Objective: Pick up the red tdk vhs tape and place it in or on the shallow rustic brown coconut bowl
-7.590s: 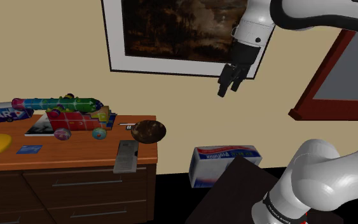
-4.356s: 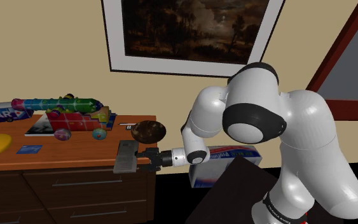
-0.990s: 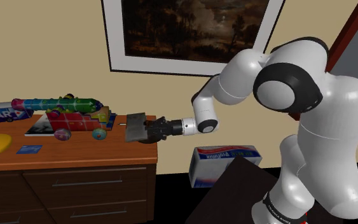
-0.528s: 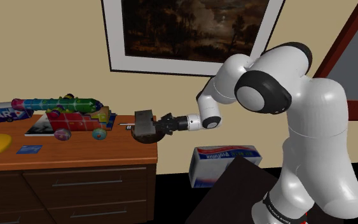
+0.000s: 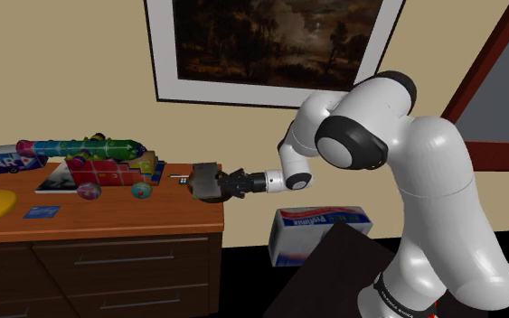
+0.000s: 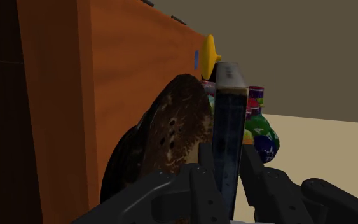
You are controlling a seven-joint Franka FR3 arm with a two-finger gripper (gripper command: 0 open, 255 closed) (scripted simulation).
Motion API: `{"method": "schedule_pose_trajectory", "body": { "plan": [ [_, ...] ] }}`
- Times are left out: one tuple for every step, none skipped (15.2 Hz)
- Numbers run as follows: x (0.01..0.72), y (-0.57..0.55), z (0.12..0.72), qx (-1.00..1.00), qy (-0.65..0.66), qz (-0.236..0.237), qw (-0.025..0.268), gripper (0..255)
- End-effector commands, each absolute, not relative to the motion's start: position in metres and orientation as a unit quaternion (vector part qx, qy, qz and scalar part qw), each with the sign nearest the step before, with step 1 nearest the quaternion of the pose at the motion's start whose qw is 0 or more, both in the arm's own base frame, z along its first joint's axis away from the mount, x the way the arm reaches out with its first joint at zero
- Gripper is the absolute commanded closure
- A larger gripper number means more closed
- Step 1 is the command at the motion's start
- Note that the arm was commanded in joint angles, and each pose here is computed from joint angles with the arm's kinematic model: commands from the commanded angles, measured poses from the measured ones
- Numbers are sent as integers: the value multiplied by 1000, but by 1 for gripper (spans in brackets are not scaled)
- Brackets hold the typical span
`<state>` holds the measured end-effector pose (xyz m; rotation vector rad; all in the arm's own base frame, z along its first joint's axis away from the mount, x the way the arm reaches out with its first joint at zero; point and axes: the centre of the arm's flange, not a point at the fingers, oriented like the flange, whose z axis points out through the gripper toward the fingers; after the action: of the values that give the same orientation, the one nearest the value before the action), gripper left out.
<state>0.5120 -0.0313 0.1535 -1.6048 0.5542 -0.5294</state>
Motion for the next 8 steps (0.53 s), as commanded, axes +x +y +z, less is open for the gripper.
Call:
{"method": "schedule_pose_trajectory", "body": {
  "plan": [
    [511,-29,141,-703,243,-228,629,255],
    [511,-29,134,-703,243,-228,629,255],
    [511,-29,134,-703,243,-228,629,255],
    [510,-29,134,-703,243,-228,629,255],
    [511,-29,134,-703,243,-228,629,255],
    [511,-29,134,-703,243,-228,629,255],
    [511,-29,134,-703,243,-228,629,255],
    [511,-29,134,-703,243,-228,629,255]
  ]
}}
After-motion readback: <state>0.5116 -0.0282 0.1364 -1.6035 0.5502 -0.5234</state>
